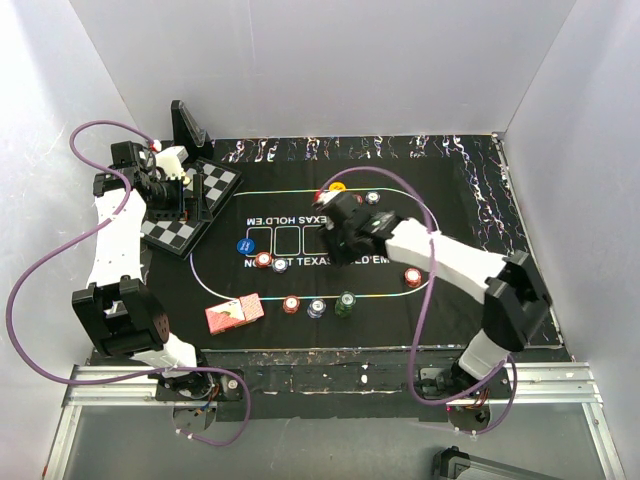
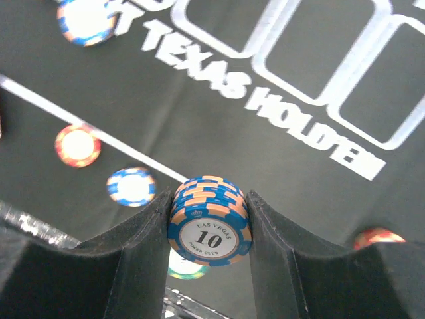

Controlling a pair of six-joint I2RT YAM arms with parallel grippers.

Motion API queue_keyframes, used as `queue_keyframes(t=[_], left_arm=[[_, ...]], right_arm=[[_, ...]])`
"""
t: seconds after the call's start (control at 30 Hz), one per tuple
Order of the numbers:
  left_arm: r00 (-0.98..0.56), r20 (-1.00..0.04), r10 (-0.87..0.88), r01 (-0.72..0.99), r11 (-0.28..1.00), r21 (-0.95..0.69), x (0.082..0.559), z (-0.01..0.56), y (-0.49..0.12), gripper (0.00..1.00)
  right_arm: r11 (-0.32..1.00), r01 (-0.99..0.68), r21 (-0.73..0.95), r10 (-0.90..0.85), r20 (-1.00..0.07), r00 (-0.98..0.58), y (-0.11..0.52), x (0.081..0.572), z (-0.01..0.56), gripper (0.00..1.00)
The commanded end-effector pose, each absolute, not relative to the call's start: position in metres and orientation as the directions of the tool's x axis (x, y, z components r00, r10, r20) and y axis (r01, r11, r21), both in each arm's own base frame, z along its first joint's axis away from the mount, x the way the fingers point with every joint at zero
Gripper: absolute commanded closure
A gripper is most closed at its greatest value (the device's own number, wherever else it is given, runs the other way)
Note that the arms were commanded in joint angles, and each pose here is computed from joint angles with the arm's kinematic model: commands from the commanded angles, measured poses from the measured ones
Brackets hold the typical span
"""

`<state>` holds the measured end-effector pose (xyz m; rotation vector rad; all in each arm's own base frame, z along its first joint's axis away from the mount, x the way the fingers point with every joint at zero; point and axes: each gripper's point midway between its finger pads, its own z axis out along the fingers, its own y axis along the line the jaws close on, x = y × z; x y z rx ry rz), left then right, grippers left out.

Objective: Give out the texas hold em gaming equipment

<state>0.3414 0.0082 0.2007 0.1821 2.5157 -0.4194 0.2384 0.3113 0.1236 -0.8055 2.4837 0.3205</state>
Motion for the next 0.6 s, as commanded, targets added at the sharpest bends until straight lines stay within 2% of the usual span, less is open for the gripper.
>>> queue_keyframes(t=[0.0, 0.27, 0.57], left_arm=[[-0.796, -0.604, 0.044, 0.238, 0.940, -0.245, 0.339, 0.213, 0.007, 0.00], [-0.794, -0.607, 0.040, 0.243, 0.936, -0.256, 0.342, 0.216, 0.005, 0.00], [-0.795, -0.605, 0.044, 0.246, 0.935, -0.255, 0.341, 0.218, 0.005, 0.00]], right_arm=[[0.943, -0.317, 0.097, -0.214, -0.553, -0.806, 0.236, 0.275, 0.140, 0.99], [0.999, 0.026, 0.036, 0.041, -0.502, -0.864, 0.133, 0.304, 0.106, 0.99], [0.976, 0.214, -0.040, 0.177, -0.425, -0.888, 0.087, 0.321, 0.064, 0.99]])
